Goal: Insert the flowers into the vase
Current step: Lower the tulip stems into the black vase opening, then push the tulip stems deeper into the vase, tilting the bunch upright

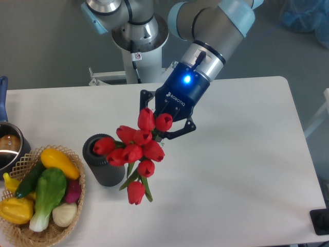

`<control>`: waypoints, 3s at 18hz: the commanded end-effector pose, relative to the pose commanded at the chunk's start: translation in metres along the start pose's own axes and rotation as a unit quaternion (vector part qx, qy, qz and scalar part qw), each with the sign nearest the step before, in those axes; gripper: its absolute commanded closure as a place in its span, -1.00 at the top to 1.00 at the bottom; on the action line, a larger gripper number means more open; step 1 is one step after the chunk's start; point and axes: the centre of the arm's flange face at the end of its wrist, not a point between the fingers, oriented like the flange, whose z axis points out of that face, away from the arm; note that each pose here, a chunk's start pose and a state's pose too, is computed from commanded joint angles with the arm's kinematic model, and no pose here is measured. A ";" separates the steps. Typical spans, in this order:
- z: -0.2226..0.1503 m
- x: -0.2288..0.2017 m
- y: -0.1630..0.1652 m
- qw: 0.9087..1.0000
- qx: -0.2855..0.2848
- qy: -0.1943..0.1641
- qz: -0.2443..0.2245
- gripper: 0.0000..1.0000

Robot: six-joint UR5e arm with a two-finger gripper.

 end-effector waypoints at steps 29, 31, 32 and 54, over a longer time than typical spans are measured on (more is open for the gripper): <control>0.000 0.045 -0.039 0.998 0.039 0.040 0.004 -0.93; 0.003 0.042 -0.036 0.997 0.051 0.055 -0.001 -0.93; 0.004 0.042 -0.036 0.996 0.060 0.064 -0.002 -0.93; 0.045 0.048 -0.020 0.987 0.088 0.134 -0.012 -0.94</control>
